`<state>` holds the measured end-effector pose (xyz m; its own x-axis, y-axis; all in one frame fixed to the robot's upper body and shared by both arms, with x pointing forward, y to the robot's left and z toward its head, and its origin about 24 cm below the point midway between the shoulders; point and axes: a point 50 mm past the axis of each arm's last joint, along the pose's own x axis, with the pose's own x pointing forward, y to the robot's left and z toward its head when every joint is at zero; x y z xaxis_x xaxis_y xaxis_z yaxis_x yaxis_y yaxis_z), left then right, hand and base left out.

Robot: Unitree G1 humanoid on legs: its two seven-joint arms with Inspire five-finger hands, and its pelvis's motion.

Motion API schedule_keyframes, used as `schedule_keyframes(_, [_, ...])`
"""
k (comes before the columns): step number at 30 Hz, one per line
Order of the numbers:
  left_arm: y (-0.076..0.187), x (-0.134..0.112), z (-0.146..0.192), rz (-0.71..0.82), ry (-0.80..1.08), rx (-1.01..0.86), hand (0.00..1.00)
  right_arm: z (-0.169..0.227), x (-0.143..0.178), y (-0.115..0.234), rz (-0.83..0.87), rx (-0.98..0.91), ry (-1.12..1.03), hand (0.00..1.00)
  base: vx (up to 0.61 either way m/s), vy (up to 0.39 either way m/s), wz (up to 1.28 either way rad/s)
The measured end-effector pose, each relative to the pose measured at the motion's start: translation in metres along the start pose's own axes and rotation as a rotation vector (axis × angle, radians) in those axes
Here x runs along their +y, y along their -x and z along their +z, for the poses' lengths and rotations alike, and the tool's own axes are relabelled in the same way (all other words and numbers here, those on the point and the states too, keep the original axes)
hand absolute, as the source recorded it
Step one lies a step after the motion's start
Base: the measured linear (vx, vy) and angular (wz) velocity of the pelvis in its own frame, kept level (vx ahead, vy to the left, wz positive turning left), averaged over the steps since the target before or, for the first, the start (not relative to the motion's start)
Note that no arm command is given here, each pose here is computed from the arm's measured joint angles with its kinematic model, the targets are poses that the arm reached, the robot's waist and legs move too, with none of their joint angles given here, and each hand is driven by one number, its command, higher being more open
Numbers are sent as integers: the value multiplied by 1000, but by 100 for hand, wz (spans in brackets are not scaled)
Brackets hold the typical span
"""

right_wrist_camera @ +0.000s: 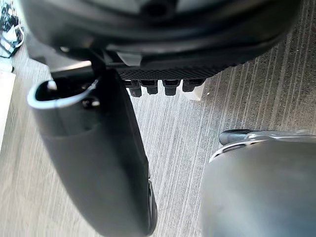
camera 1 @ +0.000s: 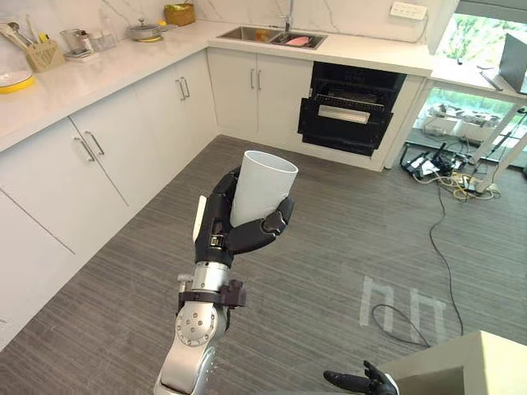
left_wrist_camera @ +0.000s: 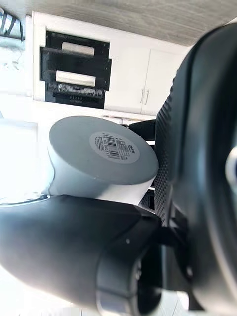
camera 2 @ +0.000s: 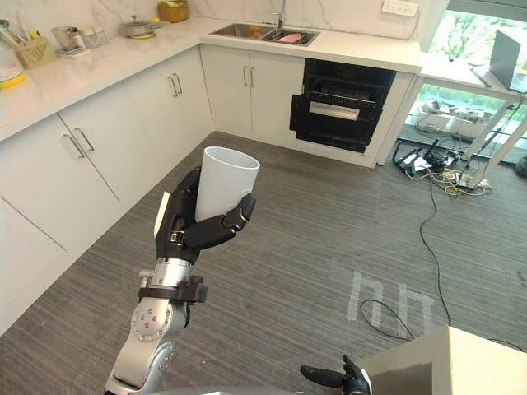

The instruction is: Walk over to the sink, pick up the cup, carry it to the dishwasher, place the cup inside the dishwasher, then close the dishwasher door

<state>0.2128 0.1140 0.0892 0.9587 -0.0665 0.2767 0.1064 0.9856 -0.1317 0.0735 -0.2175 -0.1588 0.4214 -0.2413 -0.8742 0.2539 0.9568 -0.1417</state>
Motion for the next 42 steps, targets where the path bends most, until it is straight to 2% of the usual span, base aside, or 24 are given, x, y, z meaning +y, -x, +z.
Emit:
schedule_keyframes(5, [10,10,-26,37,-2,134,0,16,4,-4,-12,-38,-5,100,1,3,2])
schedule_keyframes(12, [12,27,-29,97,-19,164,0,42,10,-9,-18,-103,-8,100,18,4,-11])
schedule_keyframes(16, [10,19,-24,76,14,140,0,51,7,-10,-38,-134,-18,100,23,63,-24])
schedule_keyframes(21, [6,-1,-15,-13,44,95,0,37,9,-6,-45,-91,-22,100,61,89,15])
schedule_keyframes(25, [4,-3,-13,-16,50,81,0,38,16,-3,-22,-122,-32,100,165,35,23])
schedule_keyframes(33, [4,-17,-14,-1,120,82,0,31,5,0,-47,-112,-21,100,460,-117,39])
schedule_keyframes(37, [1,-21,-3,12,185,37,0,47,13,6,-19,-208,-18,100,398,-124,-3])
schedule_keyframes(42, [-4,-14,15,29,203,-62,0,71,14,6,-17,-303,-26,100,361,126,-26])
